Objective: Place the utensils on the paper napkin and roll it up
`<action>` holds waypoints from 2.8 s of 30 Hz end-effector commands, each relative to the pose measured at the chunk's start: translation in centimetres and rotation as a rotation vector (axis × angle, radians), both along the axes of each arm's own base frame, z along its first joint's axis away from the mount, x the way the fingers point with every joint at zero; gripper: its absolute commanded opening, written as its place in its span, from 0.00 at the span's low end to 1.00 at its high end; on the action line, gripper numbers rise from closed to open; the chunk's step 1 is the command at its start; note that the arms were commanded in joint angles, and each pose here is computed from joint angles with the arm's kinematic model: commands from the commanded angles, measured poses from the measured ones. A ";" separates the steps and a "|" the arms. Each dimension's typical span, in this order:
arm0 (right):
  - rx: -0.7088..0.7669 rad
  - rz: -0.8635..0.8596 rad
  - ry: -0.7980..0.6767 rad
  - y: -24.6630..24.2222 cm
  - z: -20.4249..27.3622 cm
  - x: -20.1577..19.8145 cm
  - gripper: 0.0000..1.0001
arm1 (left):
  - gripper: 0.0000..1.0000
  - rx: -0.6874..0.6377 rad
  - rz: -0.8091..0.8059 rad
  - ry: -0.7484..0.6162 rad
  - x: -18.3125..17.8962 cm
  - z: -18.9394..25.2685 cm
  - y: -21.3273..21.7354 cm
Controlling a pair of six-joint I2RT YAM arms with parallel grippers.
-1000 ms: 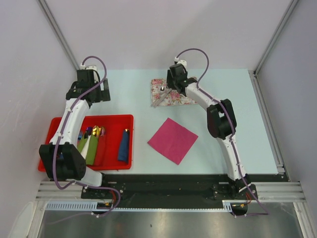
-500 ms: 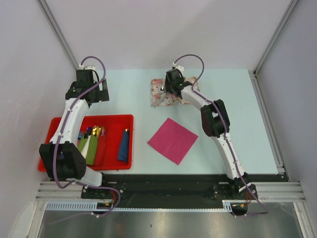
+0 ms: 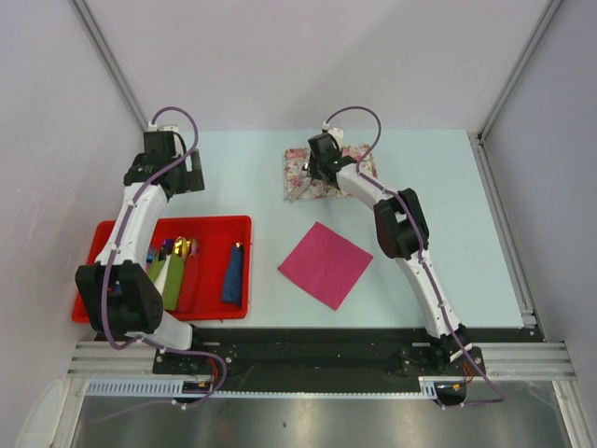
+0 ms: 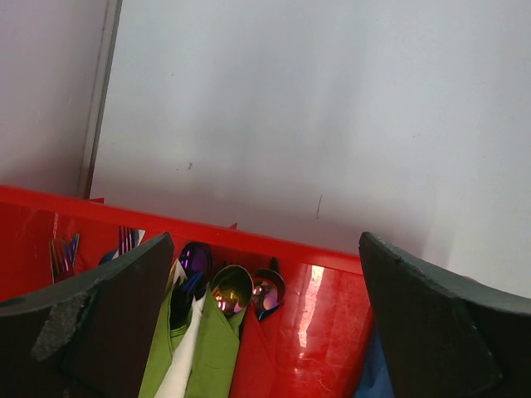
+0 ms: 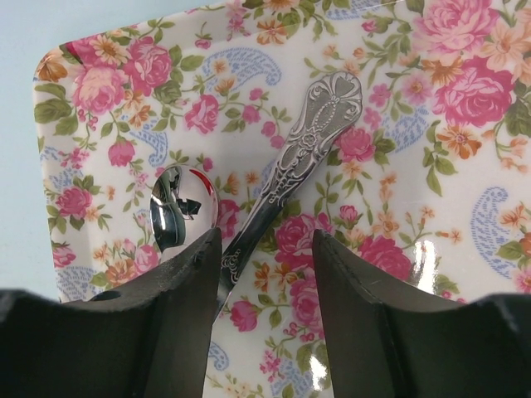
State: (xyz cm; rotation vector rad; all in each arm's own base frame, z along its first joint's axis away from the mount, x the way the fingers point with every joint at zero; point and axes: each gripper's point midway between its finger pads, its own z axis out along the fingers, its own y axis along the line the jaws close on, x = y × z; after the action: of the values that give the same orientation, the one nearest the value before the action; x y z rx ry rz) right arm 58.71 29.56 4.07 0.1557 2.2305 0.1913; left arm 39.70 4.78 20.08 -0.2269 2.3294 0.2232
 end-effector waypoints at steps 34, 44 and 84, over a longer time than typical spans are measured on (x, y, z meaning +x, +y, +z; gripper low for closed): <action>-0.123 0.041 0.168 -0.3 -4.1 -2.8 0.37 | 1.00 0.014 0.054 -0.024 -0.2 0.1 2.3; -0.049 0.063 0.198 0.6 -4.3 -3.2 0.41 | 1.00 0.015 0.055 -0.022 -0.1 0.1 2.5; -0.098 0.149 0.266 -2.0 -2.2 -3.7 0.29 | 1.00 -0.011 0.051 -0.007 0.7 -0.6 2.4</action>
State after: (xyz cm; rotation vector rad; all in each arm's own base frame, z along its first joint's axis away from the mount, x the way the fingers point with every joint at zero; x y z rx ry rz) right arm 56.62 28.17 3.45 -0.0117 2.4389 0.2397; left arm 39.42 6.83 18.29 -0.2860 2.3627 0.2468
